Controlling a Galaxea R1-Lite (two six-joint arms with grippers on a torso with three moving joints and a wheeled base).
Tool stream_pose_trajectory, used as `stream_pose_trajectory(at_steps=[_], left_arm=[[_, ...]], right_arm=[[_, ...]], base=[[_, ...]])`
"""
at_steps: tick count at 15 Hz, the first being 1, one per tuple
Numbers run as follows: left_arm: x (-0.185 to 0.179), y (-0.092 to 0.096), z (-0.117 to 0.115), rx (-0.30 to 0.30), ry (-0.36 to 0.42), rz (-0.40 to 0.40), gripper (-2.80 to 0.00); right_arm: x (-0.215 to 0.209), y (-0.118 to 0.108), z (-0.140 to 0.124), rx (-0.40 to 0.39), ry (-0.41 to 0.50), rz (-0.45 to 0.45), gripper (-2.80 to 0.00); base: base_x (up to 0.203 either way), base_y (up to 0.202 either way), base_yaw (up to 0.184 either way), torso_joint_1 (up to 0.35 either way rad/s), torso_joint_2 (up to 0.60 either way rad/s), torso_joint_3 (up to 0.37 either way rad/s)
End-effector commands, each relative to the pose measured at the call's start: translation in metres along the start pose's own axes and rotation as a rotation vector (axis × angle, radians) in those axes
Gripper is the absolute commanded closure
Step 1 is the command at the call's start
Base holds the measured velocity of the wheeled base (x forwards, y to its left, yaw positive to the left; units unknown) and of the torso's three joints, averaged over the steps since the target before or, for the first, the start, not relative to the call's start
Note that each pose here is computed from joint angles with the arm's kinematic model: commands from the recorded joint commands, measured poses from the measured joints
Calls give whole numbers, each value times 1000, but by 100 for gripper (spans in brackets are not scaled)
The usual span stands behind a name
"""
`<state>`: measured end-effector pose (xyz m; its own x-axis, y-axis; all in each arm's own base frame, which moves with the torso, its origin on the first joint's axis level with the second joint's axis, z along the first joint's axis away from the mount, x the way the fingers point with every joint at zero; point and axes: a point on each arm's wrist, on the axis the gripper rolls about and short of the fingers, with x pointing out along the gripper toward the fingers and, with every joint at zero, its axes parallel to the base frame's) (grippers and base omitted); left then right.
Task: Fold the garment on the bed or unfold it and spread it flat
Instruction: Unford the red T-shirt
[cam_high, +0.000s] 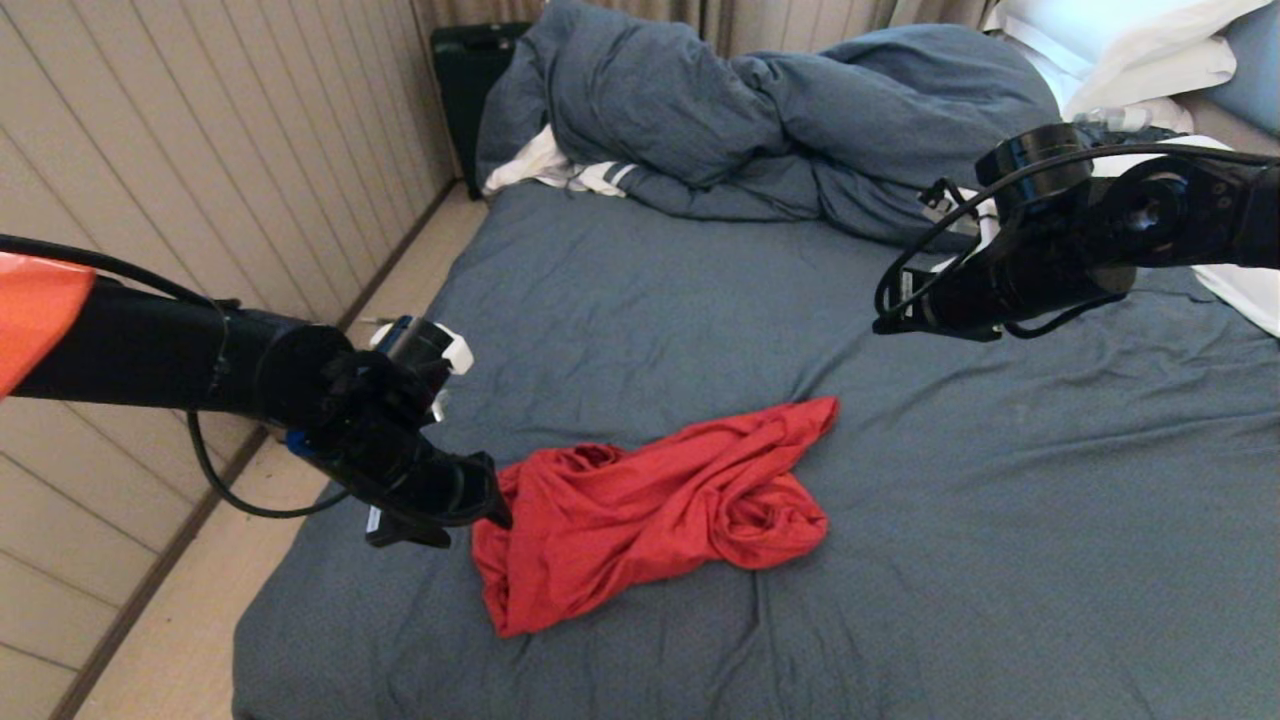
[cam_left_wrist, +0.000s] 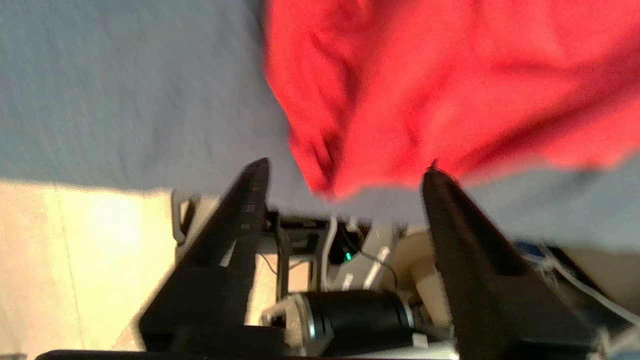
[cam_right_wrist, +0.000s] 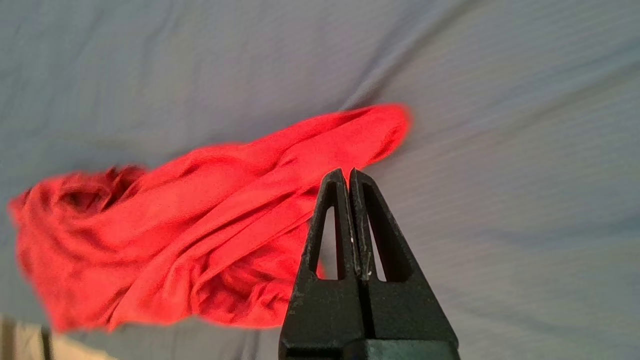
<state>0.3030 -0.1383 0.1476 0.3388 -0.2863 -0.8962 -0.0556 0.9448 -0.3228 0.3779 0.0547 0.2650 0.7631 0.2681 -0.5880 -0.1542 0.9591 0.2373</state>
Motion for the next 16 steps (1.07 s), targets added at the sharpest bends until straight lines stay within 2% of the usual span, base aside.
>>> stream_pose_trajectory(at_steps=[1, 4, 7, 11, 12, 16], left_arm=[[-37, -1, -14, 15, -51, -60, -280], [-66, -3, -26, 42, -53, -192, -280], [-44, -25, -16, 91, -60, -223, -280], [-14, -62, -9, 152, -32, -256, -280], [-10, -68, -7, 160, -32, -260, 0], [15, -80, 7, 166, -95, -183, 0]], right_arm=[[3, 7, -7, -10, 30, 19, 0], [17, 32, -27, -48, 112, 65, 0], [33, 57, -49, -84, 186, 109, 0], [43, 67, -62, -110, 168, 140, 0], [44, 70, -64, -116, 171, 145, 0], [45, 74, -65, -125, 158, 155, 0]], base=[[0, 0, 0, 0, 0, 0], [0, 0, 0, 0, 0, 0], [0, 0, 0, 0, 0, 0], [0, 0, 0, 0, 0, 0], [0, 0, 0, 0, 0, 0], [0, 0, 0, 0, 0, 0]])
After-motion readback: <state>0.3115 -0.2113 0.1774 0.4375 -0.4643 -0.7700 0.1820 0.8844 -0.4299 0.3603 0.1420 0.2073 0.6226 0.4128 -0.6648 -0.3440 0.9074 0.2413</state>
